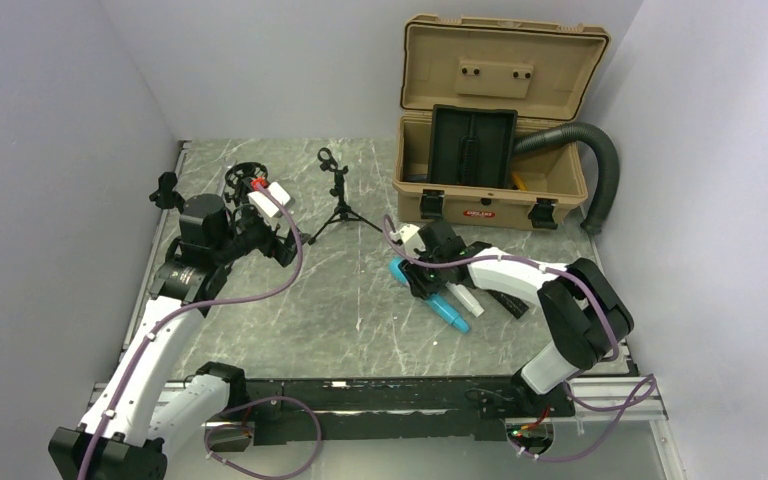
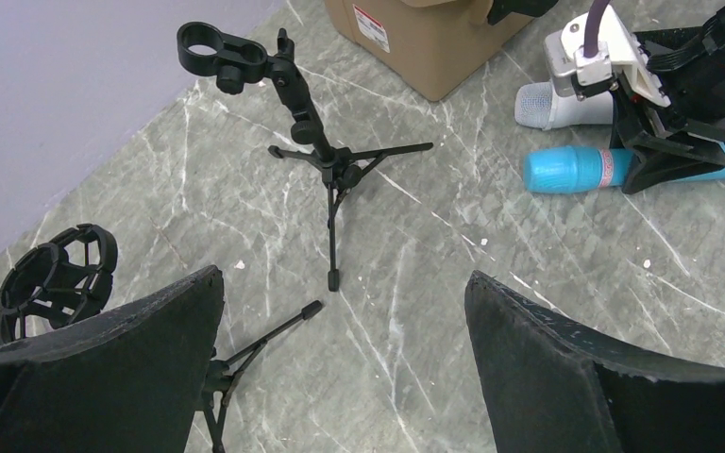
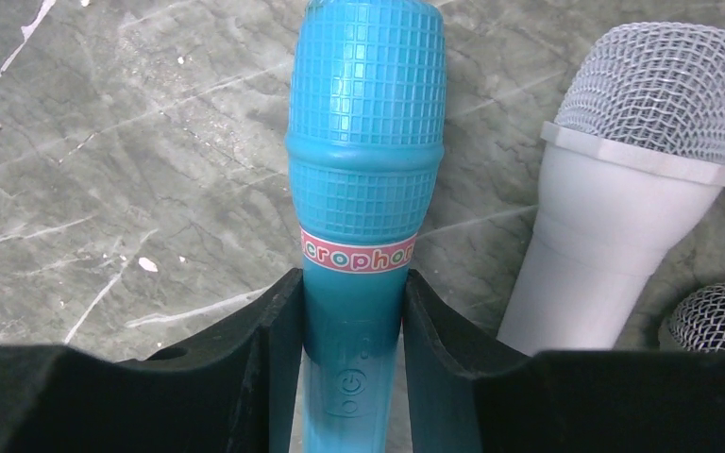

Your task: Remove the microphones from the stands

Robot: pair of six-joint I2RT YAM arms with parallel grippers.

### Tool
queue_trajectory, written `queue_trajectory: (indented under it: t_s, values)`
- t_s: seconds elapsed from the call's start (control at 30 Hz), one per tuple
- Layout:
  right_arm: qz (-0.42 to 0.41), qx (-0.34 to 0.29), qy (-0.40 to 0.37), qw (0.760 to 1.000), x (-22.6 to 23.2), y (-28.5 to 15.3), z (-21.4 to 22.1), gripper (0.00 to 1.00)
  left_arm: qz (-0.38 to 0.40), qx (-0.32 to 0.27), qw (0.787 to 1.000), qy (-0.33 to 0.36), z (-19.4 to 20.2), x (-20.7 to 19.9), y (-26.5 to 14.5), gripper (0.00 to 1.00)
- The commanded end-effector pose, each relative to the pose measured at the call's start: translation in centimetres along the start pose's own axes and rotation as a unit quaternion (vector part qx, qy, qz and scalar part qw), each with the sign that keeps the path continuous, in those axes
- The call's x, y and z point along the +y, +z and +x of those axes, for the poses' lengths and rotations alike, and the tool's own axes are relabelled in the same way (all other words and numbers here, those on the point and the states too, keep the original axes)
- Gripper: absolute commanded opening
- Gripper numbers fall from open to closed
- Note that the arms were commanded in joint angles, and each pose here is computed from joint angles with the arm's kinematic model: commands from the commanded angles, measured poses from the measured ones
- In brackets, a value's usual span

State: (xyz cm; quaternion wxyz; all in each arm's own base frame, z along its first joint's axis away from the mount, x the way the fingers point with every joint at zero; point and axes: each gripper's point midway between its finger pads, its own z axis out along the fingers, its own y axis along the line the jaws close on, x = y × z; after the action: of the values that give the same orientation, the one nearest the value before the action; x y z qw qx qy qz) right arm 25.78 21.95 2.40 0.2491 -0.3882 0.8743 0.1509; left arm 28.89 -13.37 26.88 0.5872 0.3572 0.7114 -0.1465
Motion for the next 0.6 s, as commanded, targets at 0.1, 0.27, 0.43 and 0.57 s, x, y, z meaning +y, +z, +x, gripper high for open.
queue_trajectory:
  t_s: [0.1, 0.27, 0.43, 0.57]
  values:
    - [0.017, -0.022, 0.011, 1.0, -0.71, -0.76, -1.18, 0.06, -0.009, -0.011, 1.0, 0.01, -0.61, 0.33, -0.21, 0.99]
    - [0.02, -0.017, 0.012, 1.0, -0.92, -0.6, -0.97, 0.07, -0.009, -0.011, 1.0, 0.009, -0.65, 0.38, -0.16, 1.0]
    - [0.028, -0.018, 0.009, 0.999, -1.18, -0.62, -0.79, 0.12, -0.008, -0.011, 1.0, 0.004, -0.59, 0.32, -0.08, 0.99]
    - [0.028, -0.014, 0.009, 0.999, -1.21, -0.48, -0.69, 0.16, -0.008, -0.017, 1.0, 0.003, -0.92, 0.33, -0.11, 0.99]
